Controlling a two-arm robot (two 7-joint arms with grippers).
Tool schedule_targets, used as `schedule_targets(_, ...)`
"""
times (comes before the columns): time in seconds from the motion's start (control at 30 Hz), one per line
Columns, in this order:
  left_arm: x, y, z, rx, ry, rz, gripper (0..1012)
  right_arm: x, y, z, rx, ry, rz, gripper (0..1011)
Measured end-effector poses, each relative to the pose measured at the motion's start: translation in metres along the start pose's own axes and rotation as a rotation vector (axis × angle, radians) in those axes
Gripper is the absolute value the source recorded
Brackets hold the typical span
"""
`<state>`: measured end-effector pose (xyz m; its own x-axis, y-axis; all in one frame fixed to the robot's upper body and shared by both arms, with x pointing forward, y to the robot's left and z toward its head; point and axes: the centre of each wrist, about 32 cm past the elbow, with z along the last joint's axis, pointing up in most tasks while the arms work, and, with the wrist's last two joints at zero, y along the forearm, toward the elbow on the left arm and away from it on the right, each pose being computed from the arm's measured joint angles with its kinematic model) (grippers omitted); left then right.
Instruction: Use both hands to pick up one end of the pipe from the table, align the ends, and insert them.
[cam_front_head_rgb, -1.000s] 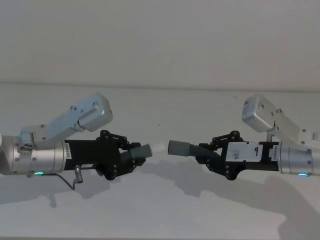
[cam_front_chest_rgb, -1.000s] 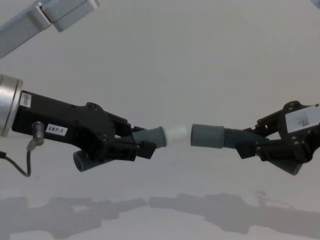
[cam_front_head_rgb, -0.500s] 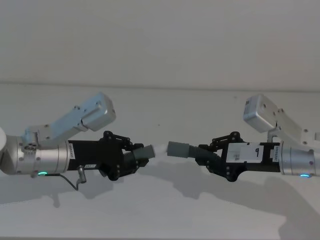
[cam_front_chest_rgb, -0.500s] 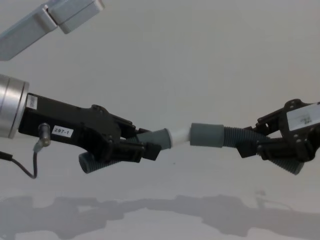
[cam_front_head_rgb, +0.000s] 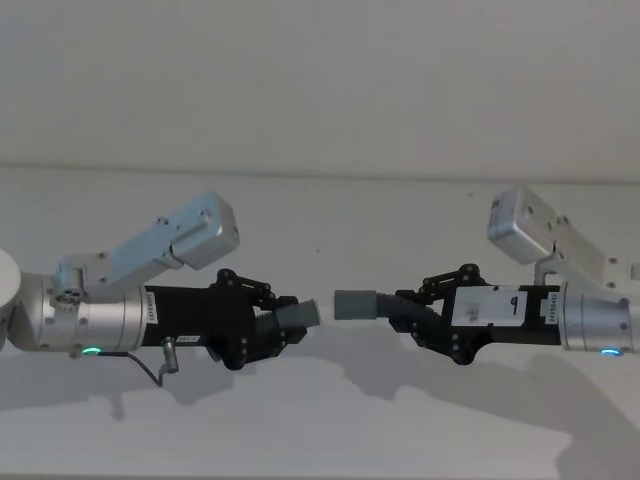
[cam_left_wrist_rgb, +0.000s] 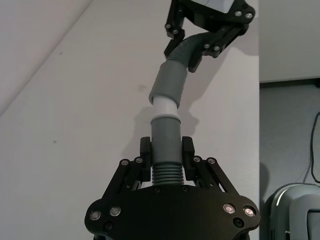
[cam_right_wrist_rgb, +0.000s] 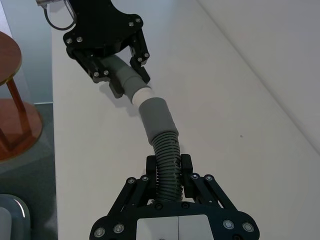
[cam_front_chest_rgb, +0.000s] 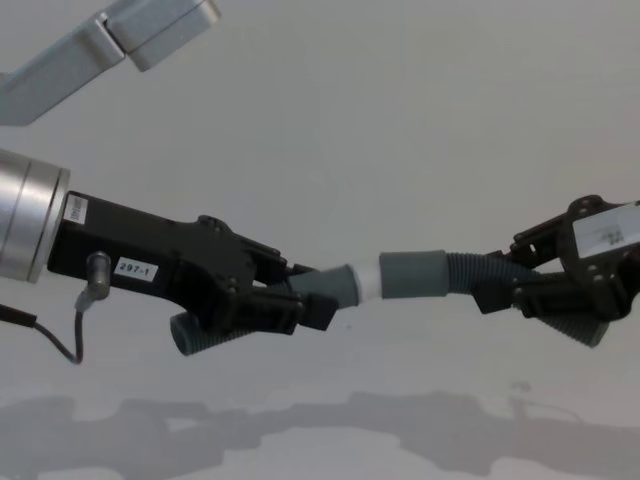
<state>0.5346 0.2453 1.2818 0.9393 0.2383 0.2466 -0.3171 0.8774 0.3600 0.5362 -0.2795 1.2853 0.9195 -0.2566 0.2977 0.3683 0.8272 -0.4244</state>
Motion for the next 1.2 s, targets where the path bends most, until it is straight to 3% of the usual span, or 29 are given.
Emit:
schedule_targets(0.33,0.0002,0.0009,0.0012,0.001,-0.013,-0.035,343,0.0002,0.0020,0.0013,0.005,-0.006,0.004,284)
schedule_targets(1.2,0.0019,0.0025,0.0016,0.023,-0.023,-0.047,343,-0.0036,0.0038,0.0075,0.023,-0.044,0.026,284)
